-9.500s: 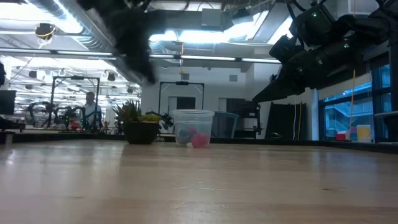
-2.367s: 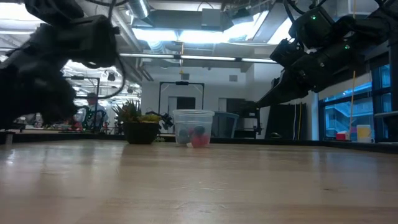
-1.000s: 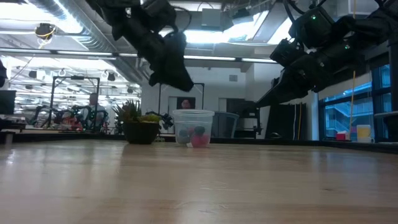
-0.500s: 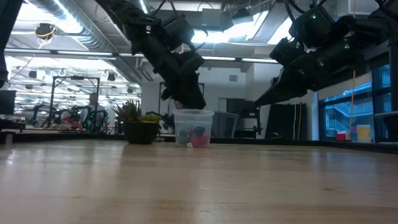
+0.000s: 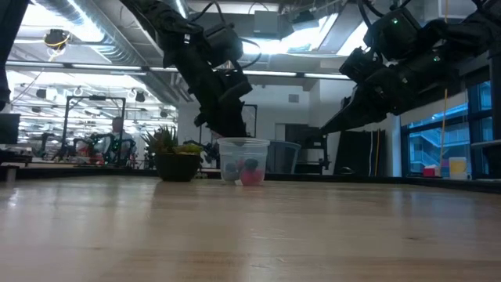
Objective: Pick and placing Produce into tupperware
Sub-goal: Put the black cherry into the transparent container, then return to Home Position
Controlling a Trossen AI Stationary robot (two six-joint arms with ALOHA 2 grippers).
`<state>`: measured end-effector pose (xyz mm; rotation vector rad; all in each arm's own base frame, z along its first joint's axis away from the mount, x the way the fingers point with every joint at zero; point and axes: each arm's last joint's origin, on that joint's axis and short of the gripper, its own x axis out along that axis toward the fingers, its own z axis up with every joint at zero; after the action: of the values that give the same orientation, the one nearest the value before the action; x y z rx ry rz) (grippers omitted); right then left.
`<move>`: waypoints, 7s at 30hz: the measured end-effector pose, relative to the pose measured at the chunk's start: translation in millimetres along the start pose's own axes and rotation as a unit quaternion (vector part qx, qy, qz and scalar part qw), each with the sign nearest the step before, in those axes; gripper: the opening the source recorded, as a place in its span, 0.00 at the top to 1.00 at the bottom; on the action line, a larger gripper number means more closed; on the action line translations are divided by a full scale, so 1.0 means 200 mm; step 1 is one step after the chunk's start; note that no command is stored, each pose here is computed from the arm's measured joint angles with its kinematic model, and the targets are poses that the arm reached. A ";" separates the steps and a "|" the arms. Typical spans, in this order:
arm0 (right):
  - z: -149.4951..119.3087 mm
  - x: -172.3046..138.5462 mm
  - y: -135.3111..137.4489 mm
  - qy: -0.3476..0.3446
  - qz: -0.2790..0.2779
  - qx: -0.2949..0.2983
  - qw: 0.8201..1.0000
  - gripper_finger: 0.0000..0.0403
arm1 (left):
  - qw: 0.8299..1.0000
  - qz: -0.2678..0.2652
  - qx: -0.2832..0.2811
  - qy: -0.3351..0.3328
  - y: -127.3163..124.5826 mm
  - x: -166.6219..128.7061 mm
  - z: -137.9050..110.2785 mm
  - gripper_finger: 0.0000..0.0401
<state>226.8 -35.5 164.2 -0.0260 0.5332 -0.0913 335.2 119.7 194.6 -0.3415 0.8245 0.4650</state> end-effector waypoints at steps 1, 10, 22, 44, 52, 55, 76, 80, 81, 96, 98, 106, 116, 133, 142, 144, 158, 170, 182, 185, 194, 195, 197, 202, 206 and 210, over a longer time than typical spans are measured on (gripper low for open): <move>0.00 0.00 0.00 0.000 0.000 0.000 1.000 0.60 | 1.000 0.000 0.000 0.000 0.00 0.00 0.00 0.72; 0.00 0.00 0.00 0.000 0.000 0.000 1.000 0.60 | 1.000 -0.003 0.000 0.001 0.00 0.00 0.00 0.71; 0.00 0.00 0.00 0.000 0.000 0.000 1.000 0.60 | 1.000 -0.007 0.004 -0.007 -0.01 0.00 0.01 0.71; 0.00 0.00 0.00 0.000 0.000 0.013 1.000 0.60 | 1.000 -0.009 0.017 -0.012 -0.01 0.00 0.01 0.50; 0.00 0.00 0.00 0.004 0.000 -0.001 1.000 0.60 | 0.986 -0.038 0.105 -0.120 -0.07 -0.35 0.09 0.47; 0.00 -0.01 0.00 -0.002 0.000 -0.008 1.000 0.60 | 0.976 -0.044 0.117 -0.179 -0.05 -0.46 0.03 0.47; -0.16 -0.45 -0.10 -0.248 -0.114 0.001 0.962 0.60 | 0.907 -0.075 0.084 -0.407 0.18 -0.69 -0.74 0.47; -0.23 -0.48 -0.09 -0.272 -0.119 0.012 0.955 0.60 | 0.901 -0.078 0.074 -0.420 0.20 -0.67 -0.82 0.47; -0.24 -0.48 -0.09 -0.276 -0.121 0.014 0.954 0.60 | 0.900 -0.076 0.072 -0.423 0.21 -0.67 -0.84 0.47; -0.29 -0.55 -0.07 -0.268 -0.117 0.038 0.955 0.60 | 0.913 -0.038 0.028 -0.406 0.30 -0.64 -0.95 0.47; -0.30 -0.56 -0.06 -0.269 -0.117 0.038 0.955 0.60 | 0.912 -0.034 0.026 -0.407 0.31 -0.65 -0.96 0.47; -0.33 -0.60 -0.05 -0.269 -0.139 0.044 0.952 0.60 | 0.909 -0.020 0.017 -0.416 0.34 -0.69 -0.99 0.47; -0.33 -0.60 -0.06 -0.261 -0.145 0.043 0.953 0.60 | 0.905 0.011 0.005 -0.425 0.37 -0.72 -1.03 0.47; -0.33 -0.60 -0.06 -0.259 -0.148 0.033 0.954 0.60 | 0.901 0.055 0.041 -0.428 0.39 -0.72 -1.03 0.47; -0.33 -0.60 -0.06 -0.259 -0.147 0.033 0.954 0.60 | 0.901 0.055 0.041 -0.428 0.39 -0.72 -1.03 0.47; -0.33 -0.60 -0.06 -0.259 -0.148 0.033 0.954 0.60 | 0.901 0.055 0.041 -0.428 0.39 -0.72 -1.03 0.47; -0.33 -0.60 -0.06 -0.259 -0.148 0.033 0.954 0.60 | 0.901 0.055 0.041 -0.428 0.39 -0.72 -1.03 0.47; -0.33 -0.60 -0.06 -0.259 -0.147 0.033 0.954 0.60 | 0.901 0.055 0.041 -0.428 0.39 -0.72 -1.03 0.47; -0.33 -0.60 -0.06 -0.259 -0.147 0.033 0.954 0.60 | 0.901 0.055 0.041 -0.428 0.39 -0.72 -1.03 0.47; -0.33 -0.60 -0.06 -0.259 -0.147 0.033 0.954 0.60 | 0.901 0.055 0.041 -0.428 0.39 -0.72 -1.02 0.47; -0.33 -0.60 -0.06 -0.259 -0.147 0.033 0.954 0.60 | 0.901 0.055 0.041 -0.428 0.39 -0.72 -1.02 0.47; -0.33 -0.60 -0.06 -0.259 -0.147 0.033 0.954 0.60 | 0.901 0.055 0.041 -0.428 0.39 -0.72 -1.02 0.47; -0.33 -0.60 -0.06 -0.259 -0.147 0.033 0.954 0.60 | 0.901 0.055 0.041 -0.428 0.39 -0.72 -1.02 0.47; -0.33 -0.60 -0.06 -0.259 -0.148 0.033 0.954 0.60 | 0.901 0.055 0.041 -0.428 0.39 -0.72 -1.02 0.47; -0.33 -0.60 -0.06 -0.259 -0.147 0.033 0.954 0.60 | 0.901 0.055 0.041 -0.428 0.39 -0.72 -1.02 0.47; -0.33 -0.60 -0.06 -0.259 -0.147 0.033 0.954 0.60 | 0.901 0.055 0.041 -0.428 0.39 -0.72 -1.02 0.47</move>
<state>90.2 -35.8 168.5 -0.0629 -0.0033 -0.3830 82.7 53.1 166.5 0.0119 -0.0017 0.6146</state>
